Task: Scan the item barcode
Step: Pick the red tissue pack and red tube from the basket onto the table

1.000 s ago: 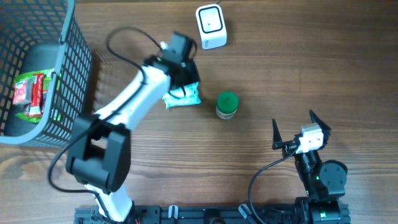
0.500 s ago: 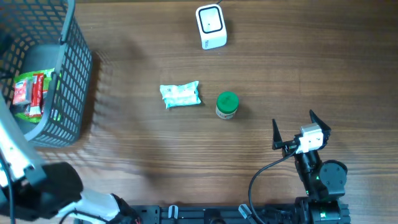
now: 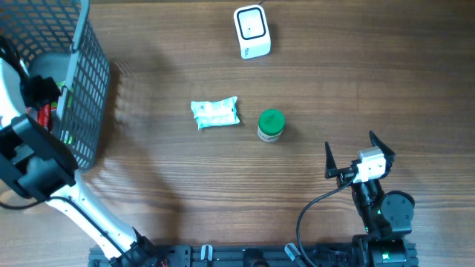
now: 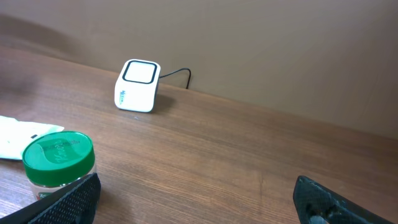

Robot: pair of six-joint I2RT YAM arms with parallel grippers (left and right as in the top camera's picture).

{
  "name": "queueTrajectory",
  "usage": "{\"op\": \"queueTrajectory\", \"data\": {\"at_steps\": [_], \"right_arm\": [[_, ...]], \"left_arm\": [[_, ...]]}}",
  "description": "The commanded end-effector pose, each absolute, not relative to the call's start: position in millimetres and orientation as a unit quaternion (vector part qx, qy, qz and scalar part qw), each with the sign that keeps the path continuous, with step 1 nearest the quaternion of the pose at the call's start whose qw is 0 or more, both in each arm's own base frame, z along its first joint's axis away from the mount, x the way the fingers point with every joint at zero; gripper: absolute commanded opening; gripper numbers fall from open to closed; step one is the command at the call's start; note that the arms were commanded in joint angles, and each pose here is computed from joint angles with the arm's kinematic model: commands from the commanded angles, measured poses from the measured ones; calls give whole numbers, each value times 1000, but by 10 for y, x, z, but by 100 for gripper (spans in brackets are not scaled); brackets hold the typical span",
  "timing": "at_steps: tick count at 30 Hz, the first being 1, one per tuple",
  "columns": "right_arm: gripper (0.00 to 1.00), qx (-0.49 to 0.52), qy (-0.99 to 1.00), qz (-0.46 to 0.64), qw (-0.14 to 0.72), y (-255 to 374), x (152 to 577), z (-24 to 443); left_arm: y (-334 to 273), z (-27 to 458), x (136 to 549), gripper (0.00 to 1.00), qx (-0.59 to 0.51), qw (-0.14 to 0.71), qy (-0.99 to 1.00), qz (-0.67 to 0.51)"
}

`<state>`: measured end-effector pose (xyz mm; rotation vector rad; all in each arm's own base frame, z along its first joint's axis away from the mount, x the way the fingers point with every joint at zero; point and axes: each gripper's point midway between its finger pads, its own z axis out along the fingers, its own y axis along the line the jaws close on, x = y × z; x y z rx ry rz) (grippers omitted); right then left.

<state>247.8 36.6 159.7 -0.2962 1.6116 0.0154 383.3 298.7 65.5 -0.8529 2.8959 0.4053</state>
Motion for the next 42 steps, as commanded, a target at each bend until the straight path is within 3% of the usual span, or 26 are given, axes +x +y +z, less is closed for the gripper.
{"op": "queueTrajectory", "data": {"at_steps": [1,3,5,6,7,9,10,13,16,20,23,26,30,34,40,42], "right_arm": [[100,-136,716,10,684,383,2475,1607],[100,-136,716,10,684,383,2475,1607],[100,-136,716,11,684,383,2474,1607],[100,-136,716,11,684,383,2474,1607],[100,-136,716,11,684,383,2474,1607],[100,-136,716,11,684,383,2474,1607],[100,-136,716,10,684,383,2475,1607],[100,-136,716,10,684,383,2475,1607],[99,-136,716,11,684,383,2474,1607],[100,-136,716,10,684,383,2475,1607],[100,-136,716,10,684,383,2475,1607],[100,-136,716,11,684,383,2474,1607],[100,-137,716,10,684,383,2474,1607],[100,-136,716,10,684,383,2475,1607],[100,-137,716,10,684,383,2474,1607],[100,-136,716,10,684,383,2475,1607]], "left_arm": [[2937,274,3779,100,-262,13,958,115],[2913,155,3741,96,-262,1,959,111],[2928,160,3746,70,-263,3,958,114],[2935,161,3741,64,-263,2,958,116],[2936,162,3742,51,-263,2,958,116],[2940,188,3747,15,-263,5,958,117],[2944,212,3751,4,-264,8,957,118],[2944,308,3758,4,-264,16,957,120],[3073,786,3861,4,-271,71,948,153],[3018,2390,3954,4,-334,253,889,184],[2455,3220,3800,9,-327,342,870,140],[1437,3775,3408,5,-348,384,854,41],[459,3466,3308,4,-267,304,914,-7],[-270,2489,3300,5,-198,186,962,-9],[-570,774,3181,4,-162,100,982,16],[-565,457,3181,5,-162,96,982,17]]}}
